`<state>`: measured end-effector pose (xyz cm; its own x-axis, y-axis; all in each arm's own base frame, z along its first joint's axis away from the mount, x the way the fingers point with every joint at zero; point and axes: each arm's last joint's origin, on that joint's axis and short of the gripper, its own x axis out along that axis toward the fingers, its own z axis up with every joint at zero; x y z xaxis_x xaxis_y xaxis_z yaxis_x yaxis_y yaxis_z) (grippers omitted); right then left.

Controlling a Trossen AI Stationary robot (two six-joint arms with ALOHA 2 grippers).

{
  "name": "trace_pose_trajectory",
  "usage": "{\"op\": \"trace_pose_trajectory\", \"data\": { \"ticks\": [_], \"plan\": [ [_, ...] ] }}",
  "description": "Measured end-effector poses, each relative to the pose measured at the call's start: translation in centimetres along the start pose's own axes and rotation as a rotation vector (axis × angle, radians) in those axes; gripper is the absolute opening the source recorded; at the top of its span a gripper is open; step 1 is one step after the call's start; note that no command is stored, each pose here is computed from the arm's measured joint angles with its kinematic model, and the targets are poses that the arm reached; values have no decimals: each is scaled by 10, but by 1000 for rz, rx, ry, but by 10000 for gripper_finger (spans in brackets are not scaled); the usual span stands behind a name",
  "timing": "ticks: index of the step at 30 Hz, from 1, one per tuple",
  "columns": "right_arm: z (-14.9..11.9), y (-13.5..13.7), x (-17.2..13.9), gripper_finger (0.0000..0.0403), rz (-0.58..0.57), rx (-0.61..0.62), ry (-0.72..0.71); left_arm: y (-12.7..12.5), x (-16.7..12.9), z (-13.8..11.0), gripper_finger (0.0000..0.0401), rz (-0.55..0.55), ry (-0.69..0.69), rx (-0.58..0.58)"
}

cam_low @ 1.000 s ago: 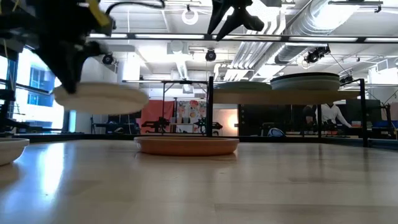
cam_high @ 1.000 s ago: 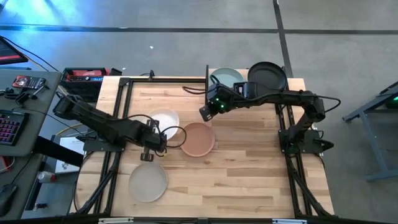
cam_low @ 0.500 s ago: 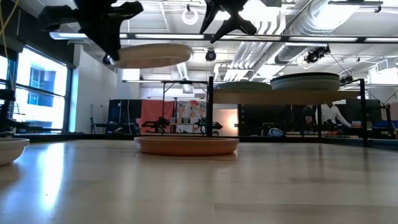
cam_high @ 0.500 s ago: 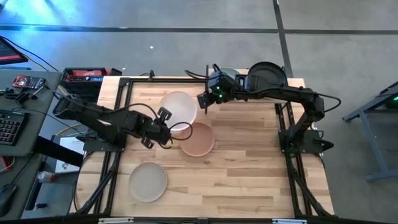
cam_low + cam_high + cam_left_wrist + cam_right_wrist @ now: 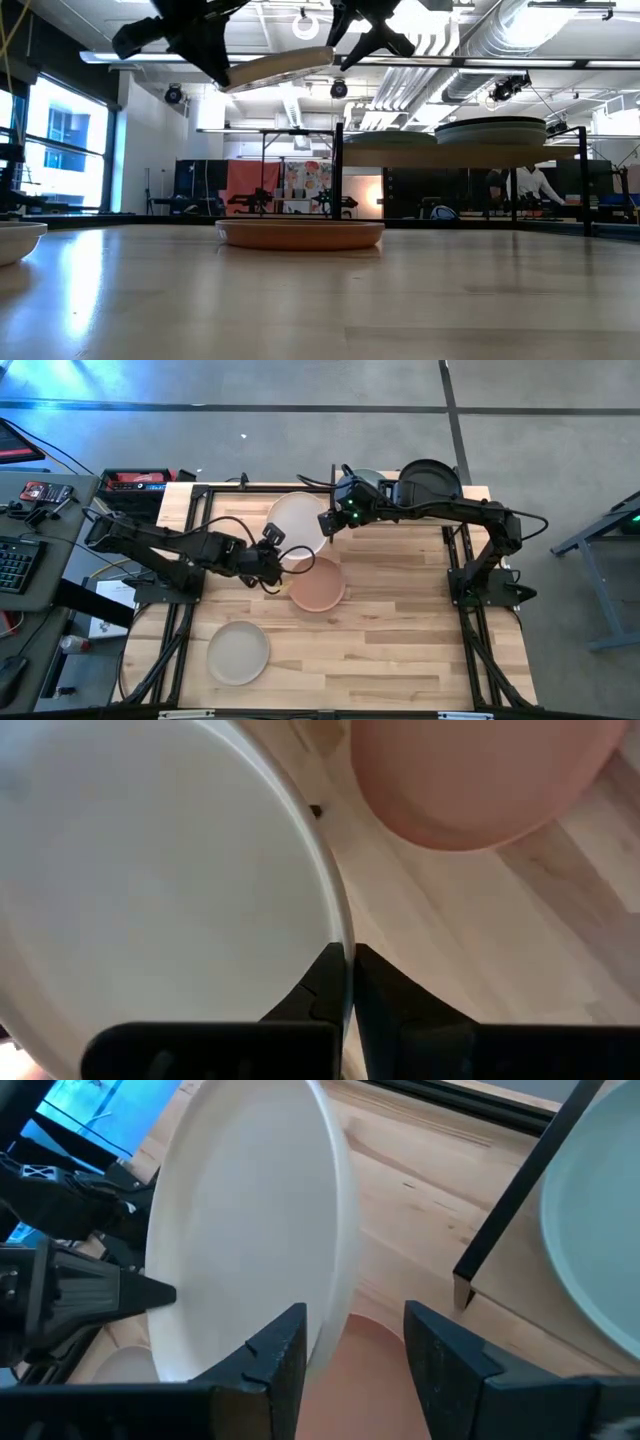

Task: Place and stack plates onto a shelf
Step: Stack the white plate on top of the blue plate on the shelf

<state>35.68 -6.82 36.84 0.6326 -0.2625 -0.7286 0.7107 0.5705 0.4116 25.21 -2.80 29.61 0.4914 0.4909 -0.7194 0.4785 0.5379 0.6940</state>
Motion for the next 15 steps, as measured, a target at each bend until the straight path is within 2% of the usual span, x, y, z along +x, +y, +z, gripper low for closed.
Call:
{"op": "trace_pose_trajectory", "data": {
  "ticks": [7, 10, 15],
  "plan": [
    [-1, -1, 0, 134, -9, -2, 10, 4, 0, 4, 0, 47, -31, 23],
    [-2, -1, 0, 100, -8, -3, 23, 5, 0, 5, 0, 54, -40, 23],
    [-2, -1, 0, 14, 5, -29, 43, 5, 2, 7, 1, 52, -34, 77]
  ]
}}
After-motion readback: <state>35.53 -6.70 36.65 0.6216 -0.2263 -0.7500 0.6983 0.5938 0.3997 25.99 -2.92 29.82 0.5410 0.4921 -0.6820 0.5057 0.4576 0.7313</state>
